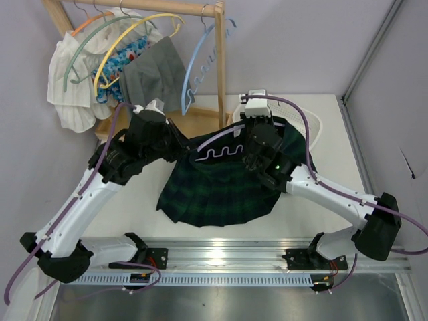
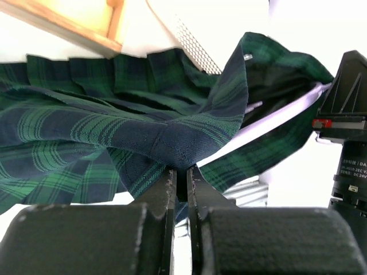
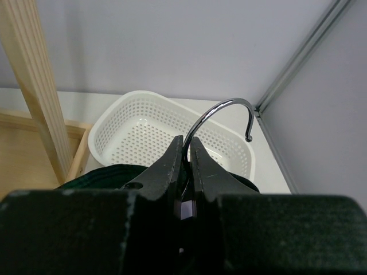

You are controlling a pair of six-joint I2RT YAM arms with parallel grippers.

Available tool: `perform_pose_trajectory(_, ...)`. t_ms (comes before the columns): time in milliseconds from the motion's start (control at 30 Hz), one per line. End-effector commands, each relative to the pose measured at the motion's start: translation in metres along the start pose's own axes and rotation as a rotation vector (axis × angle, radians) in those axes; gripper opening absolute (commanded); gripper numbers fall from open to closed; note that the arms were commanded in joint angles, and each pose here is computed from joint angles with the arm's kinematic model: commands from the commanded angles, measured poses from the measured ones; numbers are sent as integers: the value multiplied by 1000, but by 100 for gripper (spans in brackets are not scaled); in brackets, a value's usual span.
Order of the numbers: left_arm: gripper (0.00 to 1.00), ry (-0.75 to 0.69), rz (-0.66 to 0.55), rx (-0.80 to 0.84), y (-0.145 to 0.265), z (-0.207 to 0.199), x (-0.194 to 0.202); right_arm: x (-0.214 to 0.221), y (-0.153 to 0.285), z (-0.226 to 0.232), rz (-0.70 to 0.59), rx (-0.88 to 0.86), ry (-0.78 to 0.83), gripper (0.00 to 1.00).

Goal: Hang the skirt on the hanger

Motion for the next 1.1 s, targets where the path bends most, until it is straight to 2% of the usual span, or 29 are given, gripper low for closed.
perform_pose_trajectory(0,0,8,-122,20,3,-13,-26,-12,-8,-10,8,59,-15,0)
perform_pose_trajectory(167,0,-39,-175,-3,17,-20,-34,1,-29,-15,42,114,59,0)
perform_pose_trajectory(267,0,-53,-158,3,17,-24,-27,-1,-39,-16,48,155,85,0)
perform_pose_trajectory(433,0,-87,-123,32,1,-40,-5,-6,-44,-3,64,151,86,0)
perform_pose_trajectory(567,0,-112,-117,-18,-22,-37,7,-14,-30,12,70,102,65,0)
perform_pose_trajectory(867,0,-56,-224,-107,-48,-27,-9,-41,17,3,104,-54,-147,0)
perform_pose_trajectory(1067,0,-33,-290,-126,-51,-25,-30,-37,38,-2,115,-197,-278,0)
Point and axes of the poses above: each gripper's point midway between its finger pads, its own y axis back along the fingers, its own z axis along the line the jaws close on, x = y × z, the point moved 1 cm from there along y, back along the fingers, and after that the axes turned 14 degrees about -y, right-handed, at the moved point
